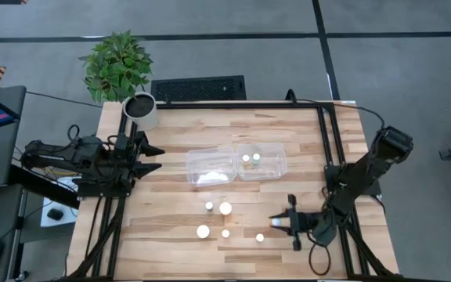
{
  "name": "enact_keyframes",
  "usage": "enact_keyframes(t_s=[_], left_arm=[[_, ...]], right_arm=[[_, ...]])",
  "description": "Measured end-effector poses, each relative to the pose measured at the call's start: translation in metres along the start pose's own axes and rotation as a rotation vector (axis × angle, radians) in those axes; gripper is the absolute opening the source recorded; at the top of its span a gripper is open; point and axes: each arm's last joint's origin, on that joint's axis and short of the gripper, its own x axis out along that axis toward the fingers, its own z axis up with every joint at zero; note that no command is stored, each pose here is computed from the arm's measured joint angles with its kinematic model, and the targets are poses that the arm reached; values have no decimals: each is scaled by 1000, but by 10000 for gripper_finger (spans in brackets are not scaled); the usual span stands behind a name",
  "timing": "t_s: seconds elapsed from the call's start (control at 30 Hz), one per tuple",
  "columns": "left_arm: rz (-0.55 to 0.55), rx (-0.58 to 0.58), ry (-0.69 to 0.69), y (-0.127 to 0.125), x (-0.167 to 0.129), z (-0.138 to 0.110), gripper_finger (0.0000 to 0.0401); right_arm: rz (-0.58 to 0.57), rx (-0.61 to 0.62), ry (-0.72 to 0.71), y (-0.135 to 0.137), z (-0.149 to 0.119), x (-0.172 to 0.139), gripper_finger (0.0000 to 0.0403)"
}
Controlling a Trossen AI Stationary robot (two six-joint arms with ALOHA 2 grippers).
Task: Pick and place medicine bottles into bin by pill shape (circle, oval)
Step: Put the right small orange pill bottle into the right transparent bin
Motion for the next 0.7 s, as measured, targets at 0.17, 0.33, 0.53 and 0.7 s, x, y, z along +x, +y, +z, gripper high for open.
enact_keyframes(t_s=[0.17,0.33,0.53,0.7], left_arm=[[2,2,14,0,0,-1,235],[4,4,25,1,0,-2,235],[5,4,29,1,0,-3,235],[8,5,37,1,0,-4,235]], right_arm=[[-156,-16,8,-39,25,-5,122],[-309,3,34,-81,41,-10,122],[-444,3,66,-114,47,-6,124],[-491,11,141,-132,41,6,125]])
